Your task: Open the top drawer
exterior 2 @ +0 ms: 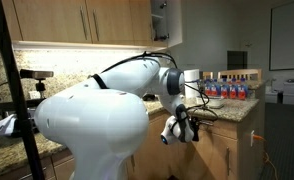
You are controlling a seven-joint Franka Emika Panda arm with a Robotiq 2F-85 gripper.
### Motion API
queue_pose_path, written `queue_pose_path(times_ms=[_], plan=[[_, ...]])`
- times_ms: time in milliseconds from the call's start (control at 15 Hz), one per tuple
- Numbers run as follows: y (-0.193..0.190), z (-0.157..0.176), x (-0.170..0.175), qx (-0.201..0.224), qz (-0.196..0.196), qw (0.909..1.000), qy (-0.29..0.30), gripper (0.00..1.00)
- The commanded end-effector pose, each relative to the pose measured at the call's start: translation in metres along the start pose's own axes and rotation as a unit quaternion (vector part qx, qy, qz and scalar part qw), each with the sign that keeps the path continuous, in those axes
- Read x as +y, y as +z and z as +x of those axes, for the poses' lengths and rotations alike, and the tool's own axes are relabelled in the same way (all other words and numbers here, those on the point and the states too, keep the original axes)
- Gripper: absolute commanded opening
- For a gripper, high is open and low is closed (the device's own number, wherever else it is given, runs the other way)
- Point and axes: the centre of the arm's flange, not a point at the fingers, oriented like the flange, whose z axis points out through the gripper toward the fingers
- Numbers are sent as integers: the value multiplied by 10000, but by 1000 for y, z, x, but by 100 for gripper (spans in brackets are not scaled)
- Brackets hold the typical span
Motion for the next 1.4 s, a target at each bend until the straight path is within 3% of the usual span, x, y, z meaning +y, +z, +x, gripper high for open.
queue_pose_path(times_ms=[0, 733, 1333], plan=[[-10, -4, -1, 60, 130, 9999, -79, 5], [-22, -3, 15, 319, 553, 9970, 445, 9], [-37, -3, 12, 474, 601, 9939, 797, 9]])
